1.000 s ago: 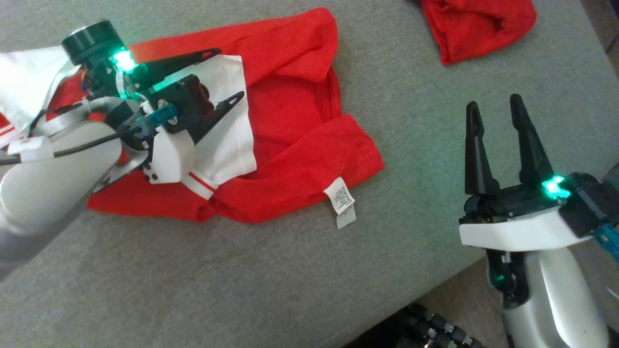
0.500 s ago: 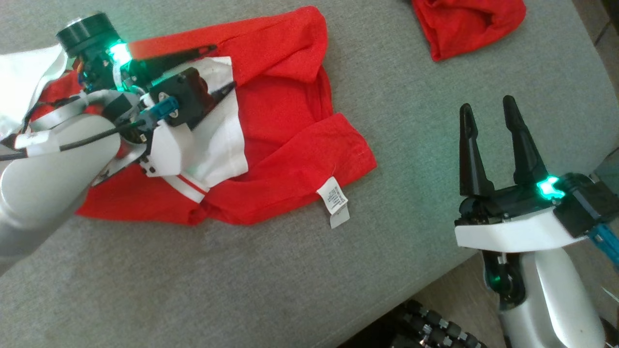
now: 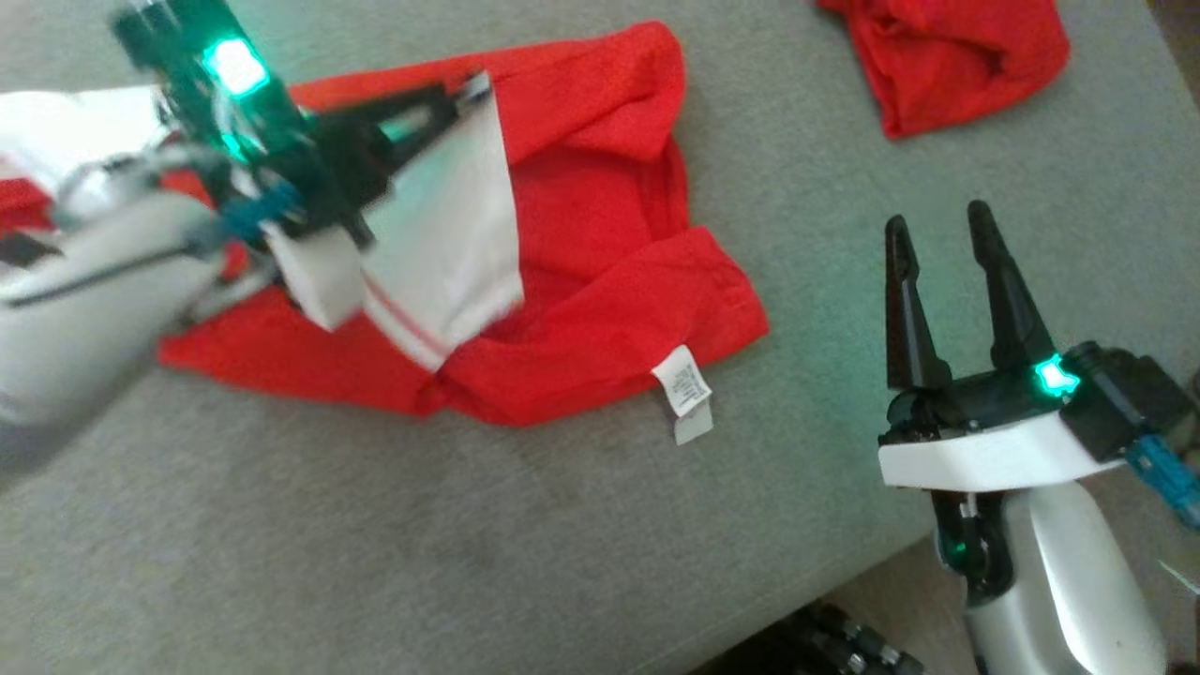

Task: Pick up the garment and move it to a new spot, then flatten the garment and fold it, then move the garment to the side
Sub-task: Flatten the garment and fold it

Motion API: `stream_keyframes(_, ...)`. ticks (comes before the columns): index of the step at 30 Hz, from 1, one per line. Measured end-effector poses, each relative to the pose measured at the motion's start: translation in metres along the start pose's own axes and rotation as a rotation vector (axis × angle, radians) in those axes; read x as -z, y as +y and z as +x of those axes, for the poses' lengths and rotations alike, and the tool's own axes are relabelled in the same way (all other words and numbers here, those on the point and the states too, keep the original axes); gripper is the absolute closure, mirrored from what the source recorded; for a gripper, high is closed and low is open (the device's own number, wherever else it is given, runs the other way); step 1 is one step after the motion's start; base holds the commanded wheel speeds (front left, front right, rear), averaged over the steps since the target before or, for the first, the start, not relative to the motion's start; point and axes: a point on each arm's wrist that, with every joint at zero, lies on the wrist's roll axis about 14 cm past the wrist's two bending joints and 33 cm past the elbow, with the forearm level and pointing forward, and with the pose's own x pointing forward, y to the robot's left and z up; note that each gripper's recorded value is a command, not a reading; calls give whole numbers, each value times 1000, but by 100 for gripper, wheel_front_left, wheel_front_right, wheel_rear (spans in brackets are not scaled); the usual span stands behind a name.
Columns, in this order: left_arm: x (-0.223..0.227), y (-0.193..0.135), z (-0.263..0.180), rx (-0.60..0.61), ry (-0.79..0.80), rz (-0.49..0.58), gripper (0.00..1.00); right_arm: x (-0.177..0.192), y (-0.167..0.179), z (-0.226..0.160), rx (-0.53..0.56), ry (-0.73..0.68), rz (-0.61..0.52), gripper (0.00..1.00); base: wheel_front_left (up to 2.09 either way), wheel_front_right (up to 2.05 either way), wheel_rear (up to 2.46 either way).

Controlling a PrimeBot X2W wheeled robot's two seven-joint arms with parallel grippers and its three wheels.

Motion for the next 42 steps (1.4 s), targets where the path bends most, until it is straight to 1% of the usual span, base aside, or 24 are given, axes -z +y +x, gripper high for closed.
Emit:
stream_keyframes(2, -17, 25, -15, -64, -53, 32, 100, 6, 5, 0, -15, 15, 0, 0, 0, 0, 0)
stream_keyframes(5, -33, 64, -52, -210, -85, 86, 100, 20, 14, -4, -40, 57, 10, 0, 0, 0, 0)
stream_keyframes(7, -39, 80, -81, -292, -81, 115, 100, 32, 22, -9, -60, 91, 27, 0, 0, 0, 0)
stream_keyframes(10, -49, 93, -119, -382, -78, 133, 100, 46, 39, -12, -106, 132, 55, 0, 0, 0, 0)
stream_keyframes(13, -53, 90, -145, -428, -68, 124, 100, 58, 60, -11, -159, 167, 106, 0, 0, 0, 0)
stream_keyframes(17, -56, 77, -163, -455, -62, 102, 100, 78, 80, -14, -230, 237, 159, 0, 0, 0, 0)
stream_keyframes(22, -61, 74, -177, -482, -62, 106, 100, 88, 84, -10, -281, 287, 202, 0, 0, 0, 0)
stream_keyframes(27, -53, 73, -183, -503, -42, 96, 100, 94, 85, -15, -305, 339, 280, 0, 0, 0, 0)
stream_keyframes(34, -52, 73, -186, -513, -42, 83, 100, 95, 80, -17, -327, 376, 310, 0, 0, 0, 0)
stream_keyframes(36, -51, 73, -187, -514, -39, 82, 100, 93, 80, -17, -332, 376, 325, 12, 0, 0, 0)
stream_keyframes(37, -50, 73, -187, -515, -39, 82, 100, 92, 81, -17, -336, 376, 334, 22, 0, 0, 0)
stream_keyframes(38, -50, 73, -187, -515, -38, 82, 100, 91, 82, -17, -339, 377, 342, 33, 0, 0, 0)
stream_keyframes(39, -50, 73, -187, -516, -38, 82, 100, 91, 82, -18, -342, 378, 345, 37, 0, 0, 0)
stream_keyframes(40, -50, 73, -187, -516, -38, 82, 100, 91, 81, -18, -344, 380, 344, 49, 0, 0, 0)
stream_keyframes(41, -50, 72, -187, -516, -41, 81, 100, 91, 80, -18, -343, 382, 345, 54, 0, 0, 0)
stream_keyframes(42, -50, 72, -188, -519, -42, 80, 100, 91, 80, -19, -344, 385, 346, 55, 0, 0, 0)
